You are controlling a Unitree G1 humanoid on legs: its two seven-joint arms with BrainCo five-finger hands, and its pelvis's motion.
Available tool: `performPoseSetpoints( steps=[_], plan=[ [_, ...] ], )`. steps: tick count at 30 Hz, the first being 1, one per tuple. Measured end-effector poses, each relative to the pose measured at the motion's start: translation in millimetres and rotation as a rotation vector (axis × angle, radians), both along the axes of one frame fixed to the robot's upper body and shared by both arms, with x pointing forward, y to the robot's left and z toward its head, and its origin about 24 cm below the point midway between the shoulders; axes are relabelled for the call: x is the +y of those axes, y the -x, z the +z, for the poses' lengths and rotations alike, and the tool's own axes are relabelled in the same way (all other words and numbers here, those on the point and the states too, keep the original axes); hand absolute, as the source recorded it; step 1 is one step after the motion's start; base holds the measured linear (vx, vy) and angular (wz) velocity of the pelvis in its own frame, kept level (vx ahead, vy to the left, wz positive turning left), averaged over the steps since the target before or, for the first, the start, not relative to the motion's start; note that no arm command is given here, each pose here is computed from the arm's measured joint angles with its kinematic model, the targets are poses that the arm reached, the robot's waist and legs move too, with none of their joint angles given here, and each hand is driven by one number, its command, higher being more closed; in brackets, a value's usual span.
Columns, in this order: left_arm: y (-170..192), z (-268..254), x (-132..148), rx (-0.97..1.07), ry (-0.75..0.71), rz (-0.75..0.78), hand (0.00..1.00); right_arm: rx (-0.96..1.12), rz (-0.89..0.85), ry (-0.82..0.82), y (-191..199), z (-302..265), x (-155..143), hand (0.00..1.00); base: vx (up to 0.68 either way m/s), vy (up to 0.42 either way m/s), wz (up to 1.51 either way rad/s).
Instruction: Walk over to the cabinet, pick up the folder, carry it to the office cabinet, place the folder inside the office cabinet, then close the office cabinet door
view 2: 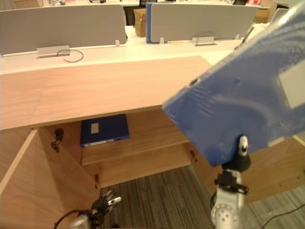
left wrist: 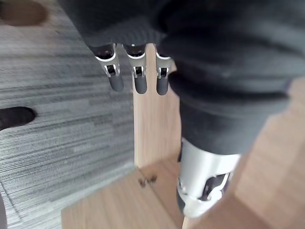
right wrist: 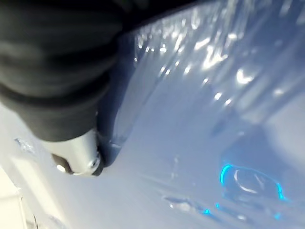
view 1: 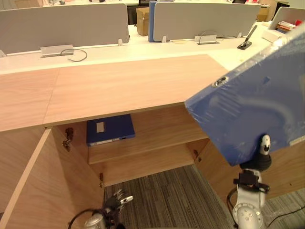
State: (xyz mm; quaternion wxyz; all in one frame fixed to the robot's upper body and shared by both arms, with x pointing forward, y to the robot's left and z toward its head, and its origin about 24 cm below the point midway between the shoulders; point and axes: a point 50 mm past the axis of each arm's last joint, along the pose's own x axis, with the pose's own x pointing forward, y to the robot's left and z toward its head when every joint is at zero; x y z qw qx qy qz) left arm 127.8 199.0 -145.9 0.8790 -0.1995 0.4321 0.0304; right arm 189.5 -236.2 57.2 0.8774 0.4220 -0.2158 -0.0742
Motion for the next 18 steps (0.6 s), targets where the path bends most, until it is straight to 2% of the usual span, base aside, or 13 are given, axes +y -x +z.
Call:
performPoseSetpoints(
  steps=[1, 5, 8, 10, 14, 18],
  plan=[
    [12.3, -6.1, 9.7, 0.061, -0.013, 0.111, 0.0, 0.048, -0.01, -0.045, 6.7, -13.2, 4.6, 1.0, 0.04, 0.021, -0.19],
    [36.6, -15.0, 21.2, 0.172, -0.047, 0.309, 0.0, 0.252, 0.014, -0.181, 15.6, -64.6, 17.7, 1.0, 0.04, 0.033, -0.42],
    [43.1, -18.2, 16.0, 0.194, -0.024, 0.453, 0.0, 0.599, 0.065, -0.334, 46.2, -137.4, 38.3, 1.0, 0.02, 0.043, -0.57],
    [44.3, -19.5, 10.5, 0.196, 0.006, 0.528, 0.0, 0.748, 0.077, -0.4, 69.2, -163.5, 49.1, 1.0, 0.01, 0.031, -0.45],
    [48.6, -20.7, 5.8, 0.192, 0.054, 0.673, 0.0, 0.946, 0.081, -0.499, 103.3, -192.8, 63.1, 1.0, -0.02, 0.001, -0.57],
    [43.2, -18.6, 2.8, 0.156, 0.08, 0.727, 0.0, 0.993, 0.094, -0.496, 109.1, -196.7, 59.4, 1.0, -0.08, -0.047, -0.3]
  ],
)
